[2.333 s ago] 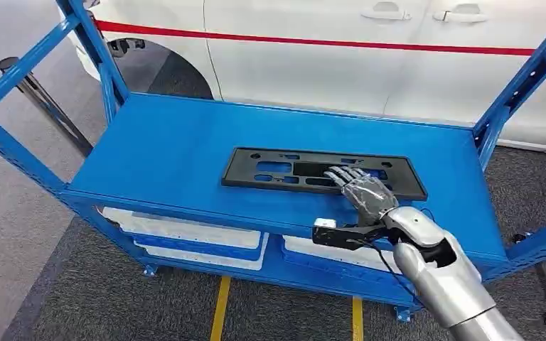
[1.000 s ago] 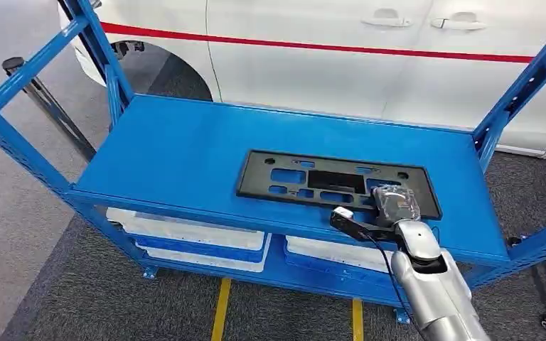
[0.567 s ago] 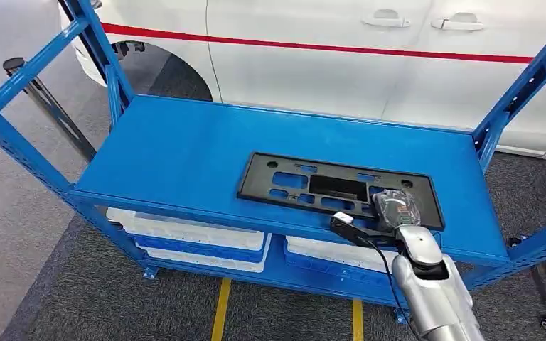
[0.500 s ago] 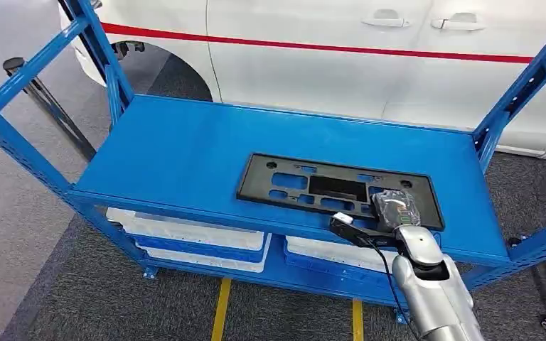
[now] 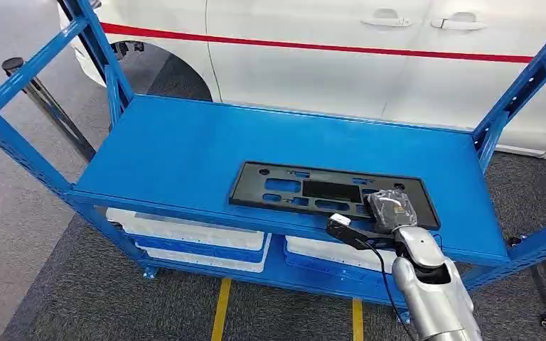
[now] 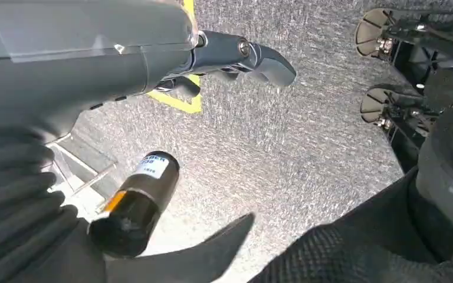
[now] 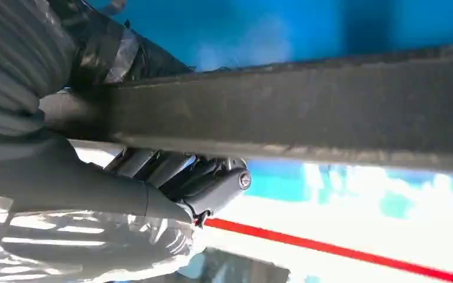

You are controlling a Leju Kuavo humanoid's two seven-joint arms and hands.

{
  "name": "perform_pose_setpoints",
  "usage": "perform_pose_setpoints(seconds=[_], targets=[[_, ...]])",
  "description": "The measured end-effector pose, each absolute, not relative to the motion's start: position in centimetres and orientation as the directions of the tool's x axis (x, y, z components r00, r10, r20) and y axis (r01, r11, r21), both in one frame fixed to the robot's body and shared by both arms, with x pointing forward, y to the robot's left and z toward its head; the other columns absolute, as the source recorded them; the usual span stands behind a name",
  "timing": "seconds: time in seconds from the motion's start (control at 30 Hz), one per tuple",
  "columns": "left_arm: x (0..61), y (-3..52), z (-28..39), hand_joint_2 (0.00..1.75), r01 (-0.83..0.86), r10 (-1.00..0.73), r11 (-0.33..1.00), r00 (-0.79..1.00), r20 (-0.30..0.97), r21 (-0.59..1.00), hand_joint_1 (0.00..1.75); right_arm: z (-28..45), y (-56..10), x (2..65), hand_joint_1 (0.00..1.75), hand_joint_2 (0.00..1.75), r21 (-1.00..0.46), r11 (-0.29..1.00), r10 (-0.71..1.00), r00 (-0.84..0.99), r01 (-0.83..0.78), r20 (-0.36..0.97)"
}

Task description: Take the parts from the cabinet and place them on the table.

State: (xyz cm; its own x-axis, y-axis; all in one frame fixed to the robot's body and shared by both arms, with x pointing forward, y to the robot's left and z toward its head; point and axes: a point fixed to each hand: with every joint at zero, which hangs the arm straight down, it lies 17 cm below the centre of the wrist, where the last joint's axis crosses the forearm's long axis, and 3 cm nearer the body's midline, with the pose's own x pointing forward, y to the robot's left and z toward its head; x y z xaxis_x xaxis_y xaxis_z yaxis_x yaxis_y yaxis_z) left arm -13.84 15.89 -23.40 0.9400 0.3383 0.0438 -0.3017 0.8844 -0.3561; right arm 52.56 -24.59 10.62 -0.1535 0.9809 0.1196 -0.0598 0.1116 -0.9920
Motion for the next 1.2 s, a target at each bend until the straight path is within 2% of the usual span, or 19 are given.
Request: perform_pose_setpoints(seconds=[0.1, 0.17, 0.27, 0.4, 0.63, 1.2], targets=[[-14.2, 15.7, -23.3, 1.75, -0.3, 0.334, 0.886, 0.942, 0.039, -0.353, 0.0, 16.5, -22.2, 52.3, 1.75, 1.75, -0.971, 0.234, 0.946, -0.243, 0.052, 0.215], [-14.4, 15.6, -23.3, 1.75, -0.294, 0.326, 0.889, 0.945, 0.037, -0.35, 0.0, 22.6, -21.0, 51.8, 1.75, 1.75, -0.941, 0.291, 0.922, -0.311, 0.171, 0.229], [-14.7, 15.3, -23.2, 1.75, -0.287, 0.319, 0.891, 0.947, 0.034, -0.353, 0.0, 32.0, -19.5, 49.4, 1.75, 1.75, -0.869, 0.338, 0.893, -0.415, 0.363, 0.175], [-14.8, 15.2, -23.2, 1.75, -0.282, 0.314, 0.891, 0.949, 0.034, -0.356, 0.0, 37.9, -18.7, 46.4, 1.75, 1.75, -0.793, 0.373, 0.872, -0.474, 0.482, 0.121], [-14.7, 15.0, -23.1, 1.75, -0.282, 0.315, 0.89, 0.949, 0.034, -0.359, 0.0, 41.5, -18.5, 43.8, 1.75, 1.75, -0.726, 0.389, 0.859, -0.508, 0.567, 0.064], [-14.5, 14.8, -22.9, 1.75, -0.275, 0.315, 0.883, 0.948, 0.045, -0.381, 0.0, 39.8, -17.0, 43.0, 1.75, 1.75, -0.749, 0.34, 0.841, -0.54, 0.568, -0.028]])
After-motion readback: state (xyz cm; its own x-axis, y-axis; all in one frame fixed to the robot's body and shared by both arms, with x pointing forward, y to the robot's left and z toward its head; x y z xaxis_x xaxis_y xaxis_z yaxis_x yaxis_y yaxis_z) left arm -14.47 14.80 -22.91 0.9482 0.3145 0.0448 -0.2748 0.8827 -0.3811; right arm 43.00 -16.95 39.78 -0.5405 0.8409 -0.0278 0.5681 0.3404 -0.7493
